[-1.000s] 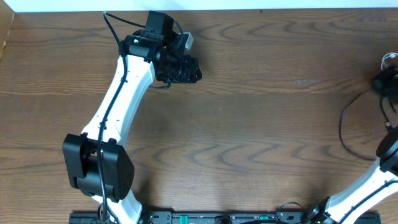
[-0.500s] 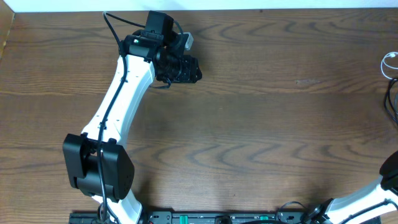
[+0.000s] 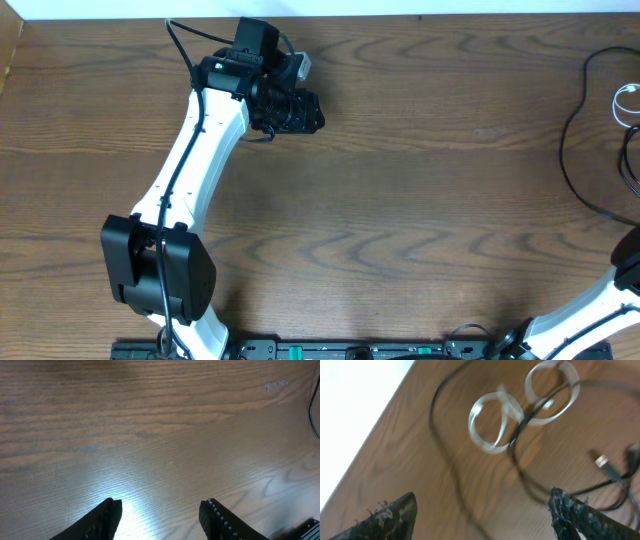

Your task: Untangle cables

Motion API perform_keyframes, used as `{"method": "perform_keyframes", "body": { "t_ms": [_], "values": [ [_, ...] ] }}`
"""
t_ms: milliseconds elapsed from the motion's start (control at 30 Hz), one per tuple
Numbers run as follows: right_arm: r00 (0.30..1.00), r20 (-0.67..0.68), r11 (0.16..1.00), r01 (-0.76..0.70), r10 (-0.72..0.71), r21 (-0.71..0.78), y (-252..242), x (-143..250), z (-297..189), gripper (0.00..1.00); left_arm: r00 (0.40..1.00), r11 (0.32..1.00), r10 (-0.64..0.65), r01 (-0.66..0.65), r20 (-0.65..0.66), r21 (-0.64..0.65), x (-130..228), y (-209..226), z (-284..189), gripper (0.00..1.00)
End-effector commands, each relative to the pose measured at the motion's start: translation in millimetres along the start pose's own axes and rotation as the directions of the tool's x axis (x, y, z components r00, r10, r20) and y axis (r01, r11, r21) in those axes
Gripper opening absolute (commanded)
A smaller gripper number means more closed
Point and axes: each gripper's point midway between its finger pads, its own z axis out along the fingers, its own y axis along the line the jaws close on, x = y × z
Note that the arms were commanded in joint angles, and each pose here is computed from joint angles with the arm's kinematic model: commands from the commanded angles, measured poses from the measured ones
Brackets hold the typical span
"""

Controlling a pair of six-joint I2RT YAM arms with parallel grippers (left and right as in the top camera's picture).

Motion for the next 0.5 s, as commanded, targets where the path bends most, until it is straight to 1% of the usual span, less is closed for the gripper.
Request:
{"method": "perform_keyframes", "body": {
  "t_ms": [0,100,233,333,400,433,467],
  "values": [
    [0.987,-0.021,0.974,0.156,-0.162,-0.162,51.4,20.5,-40.2,0.8,0.998,0.997,0.055,-0.054,0.012,-0.05,-1.0,6.5,-4.2,0.56],
    [0.955,-0.082,0.942,0.261,-0.283,-0.212,81.6,57.2,-61.5,0.81,0.997,0.992,0.075,-0.072,0.026,-0.099,-4.7,13.4,-8.1,0.56],
    [0.887,-0.126,0.873,0.399,-0.445,-0.28,118.4,104.5,-91.8,0.81,0.993,0.988,0.097,-0.087,0.072,-0.129,-12.9,11.7,-23.6,0.56],
    [0.836,-0.101,0.812,0.485,-0.54,-0.326,140.4,128.0,-119.6,0.81,0.984,0.979,0.12,-0.095,0.133,-0.183,-18.8,11.5,-46.4,0.56],
    [0.792,-0.05,0.751,0.554,-0.608,-0.36,155.2,142.5,-146.8,0.81,0.973,0.967,0.139,-0.094,0.182,-0.237,-21.5,12.5,-68.0,0.56],
    [0.778,-0.034,0.732,0.573,-0.627,-0.368,158.5,146.3,-154.8,0.81,0.971,0.965,0.142,-0.094,0.191,-0.244,-21.8,12.2,-72.0,0.57],
    [0.759,-0.01,0.706,0.599,-0.65,-0.379,162.6,151.9,-166.9,0.81,0.967,0.962,0.149,-0.093,0.208,-0.257,-22.2,11.5,-79.6,0.61]
  ]
}}
